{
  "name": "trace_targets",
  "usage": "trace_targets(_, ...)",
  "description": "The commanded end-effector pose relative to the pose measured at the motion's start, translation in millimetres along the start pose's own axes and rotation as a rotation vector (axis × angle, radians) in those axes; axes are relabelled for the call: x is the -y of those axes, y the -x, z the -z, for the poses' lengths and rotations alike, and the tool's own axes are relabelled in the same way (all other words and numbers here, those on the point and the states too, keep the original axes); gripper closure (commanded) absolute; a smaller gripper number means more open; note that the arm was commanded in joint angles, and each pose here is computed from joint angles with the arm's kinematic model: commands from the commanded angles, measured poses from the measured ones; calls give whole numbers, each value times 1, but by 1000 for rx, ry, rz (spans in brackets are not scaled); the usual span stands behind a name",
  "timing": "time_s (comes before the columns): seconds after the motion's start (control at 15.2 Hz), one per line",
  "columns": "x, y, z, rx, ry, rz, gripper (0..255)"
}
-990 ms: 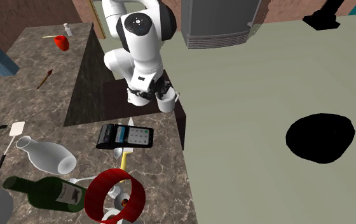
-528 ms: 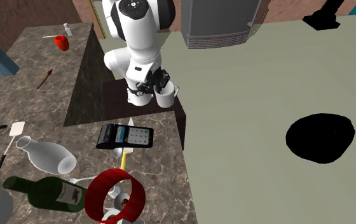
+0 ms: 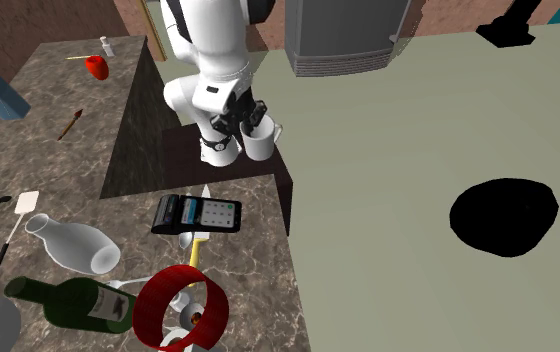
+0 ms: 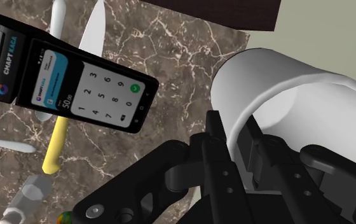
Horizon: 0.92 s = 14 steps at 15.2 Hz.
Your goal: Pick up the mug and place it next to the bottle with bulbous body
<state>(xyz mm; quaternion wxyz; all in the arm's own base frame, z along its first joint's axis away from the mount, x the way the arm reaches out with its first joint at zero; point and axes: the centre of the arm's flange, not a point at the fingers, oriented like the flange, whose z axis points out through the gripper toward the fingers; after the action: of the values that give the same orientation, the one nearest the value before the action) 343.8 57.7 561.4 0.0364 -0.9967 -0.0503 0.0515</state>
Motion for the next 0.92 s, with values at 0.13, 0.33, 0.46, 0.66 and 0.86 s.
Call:
trace_targets(0.13, 3, 3, 21, 0, 0, 0, 255)
trace_targets(0.33, 4, 4, 37, 0, 0, 0, 255)
trace_targets(0.46, 5, 5, 48, 0, 0, 0, 255)
trace_targets(0.66, 6, 7, 63, 0, 0, 0, 255)
trace_targets(0.86, 7, 8, 79, 0, 0, 0, 255)
